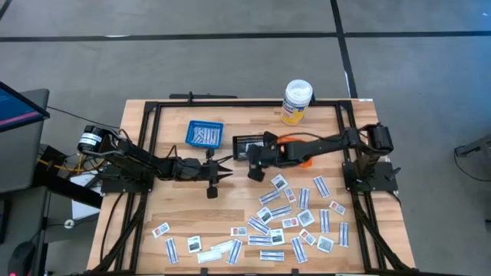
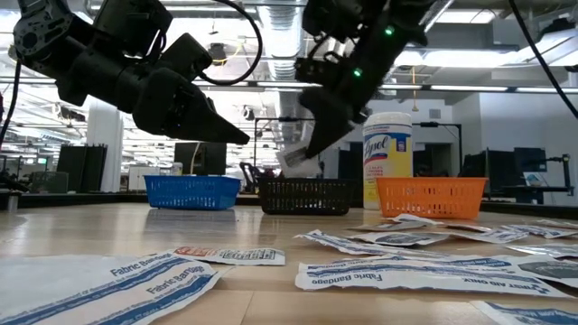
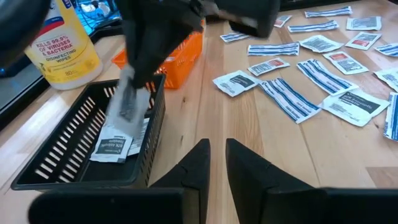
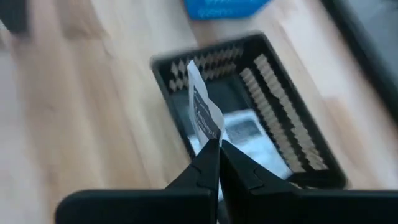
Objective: Pick & Place First Aid Supplies
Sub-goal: Put the towelette pack into the black bin
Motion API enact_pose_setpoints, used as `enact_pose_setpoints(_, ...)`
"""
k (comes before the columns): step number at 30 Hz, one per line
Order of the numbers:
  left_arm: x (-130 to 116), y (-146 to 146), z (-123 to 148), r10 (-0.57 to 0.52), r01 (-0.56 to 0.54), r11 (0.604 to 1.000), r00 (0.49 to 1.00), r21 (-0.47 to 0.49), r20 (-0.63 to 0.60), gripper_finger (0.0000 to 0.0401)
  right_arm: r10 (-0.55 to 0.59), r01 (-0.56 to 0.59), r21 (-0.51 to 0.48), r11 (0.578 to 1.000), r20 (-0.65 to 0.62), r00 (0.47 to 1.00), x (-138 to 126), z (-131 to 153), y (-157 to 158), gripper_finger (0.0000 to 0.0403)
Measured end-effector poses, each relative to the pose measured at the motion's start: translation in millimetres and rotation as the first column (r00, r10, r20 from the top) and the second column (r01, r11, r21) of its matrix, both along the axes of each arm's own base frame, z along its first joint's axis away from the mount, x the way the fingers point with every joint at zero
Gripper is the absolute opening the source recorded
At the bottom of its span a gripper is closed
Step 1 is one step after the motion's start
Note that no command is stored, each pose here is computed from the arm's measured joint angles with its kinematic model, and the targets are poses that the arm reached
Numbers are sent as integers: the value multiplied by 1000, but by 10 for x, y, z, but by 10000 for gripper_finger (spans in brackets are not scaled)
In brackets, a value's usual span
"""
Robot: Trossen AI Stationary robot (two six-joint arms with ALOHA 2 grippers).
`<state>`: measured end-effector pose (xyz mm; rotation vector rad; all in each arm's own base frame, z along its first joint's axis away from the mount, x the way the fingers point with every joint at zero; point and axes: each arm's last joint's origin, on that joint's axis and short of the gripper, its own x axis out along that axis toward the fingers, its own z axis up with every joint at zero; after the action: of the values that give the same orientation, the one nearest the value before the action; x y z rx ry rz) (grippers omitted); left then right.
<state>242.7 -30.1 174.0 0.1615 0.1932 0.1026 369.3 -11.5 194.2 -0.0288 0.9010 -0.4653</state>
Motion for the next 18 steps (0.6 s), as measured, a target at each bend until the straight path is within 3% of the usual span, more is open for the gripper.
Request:
enact_pose_setpoints(7, 0, 0, 0, 0, 0, 1000, 1000, 0, 0, 53, -43, 30, 187, 982, 65, 997, 41, 150, -537, 0)
enact_pose_setpoints(11, 0, 0, 0, 0, 0, 1000, 1000, 0, 0, 53, -49, 16, 405, 914, 70, 996, -53, 49, -745, 0)
enact_pose_setpoints(18, 0, -1, 1, -1, 1, 1000, 1000, 0, 1, 53, -22, -6, 417, 909, 61, 998, -56, -24, -712, 3)
